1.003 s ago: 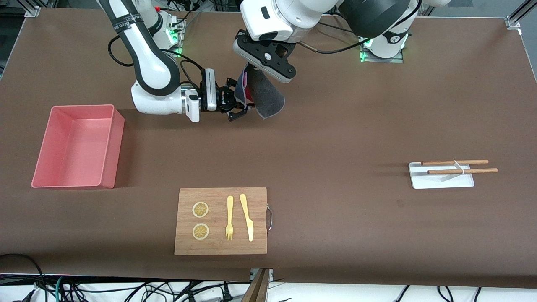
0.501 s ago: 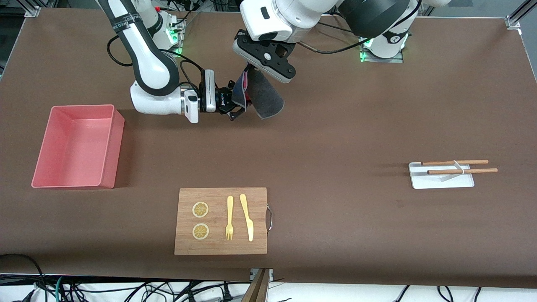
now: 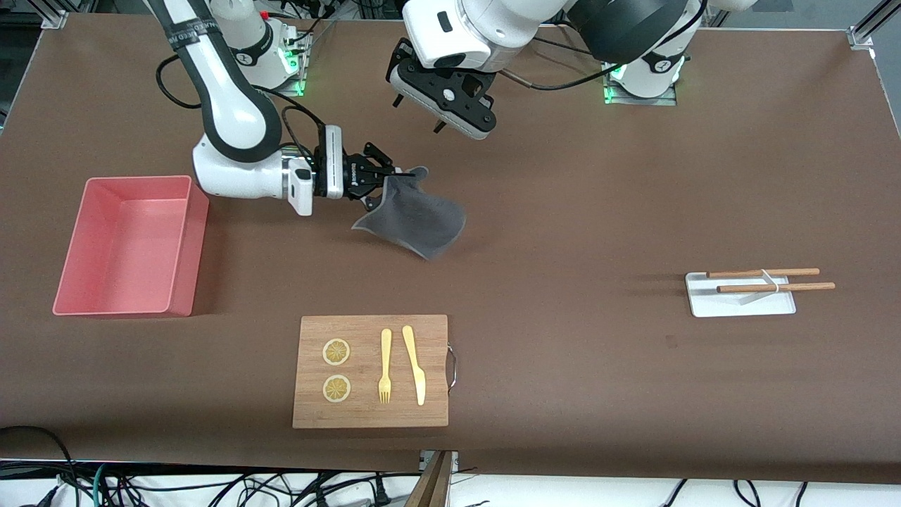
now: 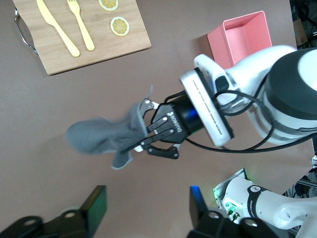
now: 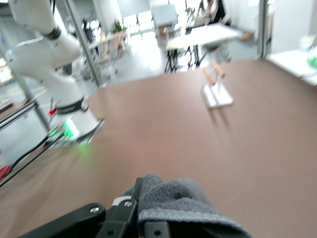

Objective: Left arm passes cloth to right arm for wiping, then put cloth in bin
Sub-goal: 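Lower the cloth to the table with the right gripper while the left gripper withdraws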

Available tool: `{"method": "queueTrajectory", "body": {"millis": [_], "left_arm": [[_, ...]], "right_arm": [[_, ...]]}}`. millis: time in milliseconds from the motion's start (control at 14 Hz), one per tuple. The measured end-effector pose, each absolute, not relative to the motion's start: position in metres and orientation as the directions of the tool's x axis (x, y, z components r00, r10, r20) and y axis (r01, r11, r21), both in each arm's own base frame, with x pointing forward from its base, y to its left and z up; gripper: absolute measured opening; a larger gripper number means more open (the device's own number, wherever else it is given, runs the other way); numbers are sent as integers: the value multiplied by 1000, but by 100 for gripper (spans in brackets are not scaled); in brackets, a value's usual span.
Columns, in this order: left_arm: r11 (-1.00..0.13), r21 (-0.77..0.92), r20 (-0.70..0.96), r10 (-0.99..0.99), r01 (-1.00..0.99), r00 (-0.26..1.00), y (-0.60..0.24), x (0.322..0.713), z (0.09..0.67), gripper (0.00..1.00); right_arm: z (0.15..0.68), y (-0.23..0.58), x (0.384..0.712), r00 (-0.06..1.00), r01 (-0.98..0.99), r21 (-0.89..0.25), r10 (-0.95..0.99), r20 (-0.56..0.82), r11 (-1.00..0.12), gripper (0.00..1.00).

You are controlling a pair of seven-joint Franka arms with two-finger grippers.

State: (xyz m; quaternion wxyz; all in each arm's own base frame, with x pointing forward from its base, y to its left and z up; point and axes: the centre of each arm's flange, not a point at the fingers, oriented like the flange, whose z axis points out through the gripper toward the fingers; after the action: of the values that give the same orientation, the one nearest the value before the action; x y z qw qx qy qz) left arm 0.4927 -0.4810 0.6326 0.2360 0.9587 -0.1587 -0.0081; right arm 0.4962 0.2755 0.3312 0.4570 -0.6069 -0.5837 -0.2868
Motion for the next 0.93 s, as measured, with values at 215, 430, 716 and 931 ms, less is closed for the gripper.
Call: {"method": "queueTrajectory", "body": {"millis": [215, 430, 716, 931], "left_arm": [[-838, 455, 60, -307, -300, 950, -481, 493, 633, 100], [-841, 455, 66, -295, -292, 953, -475, 498, 635, 100], [-873, 436, 91, -202, -221, 975, -417, 536, 651, 100], [-918, 363, 67, -148, -163, 987, -348, 573, 646, 100]], "right_arm": [[360, 245, 497, 167, 953, -284, 594, 787, 108, 2], [378, 229, 496, 190, 939, -340, 741, 644, 55, 2], [375, 215, 500, 290, 908, -403, 871, 396, -118, 2], [363, 205, 505, 371, 883, -386, 900, 228, -266, 2]]}}
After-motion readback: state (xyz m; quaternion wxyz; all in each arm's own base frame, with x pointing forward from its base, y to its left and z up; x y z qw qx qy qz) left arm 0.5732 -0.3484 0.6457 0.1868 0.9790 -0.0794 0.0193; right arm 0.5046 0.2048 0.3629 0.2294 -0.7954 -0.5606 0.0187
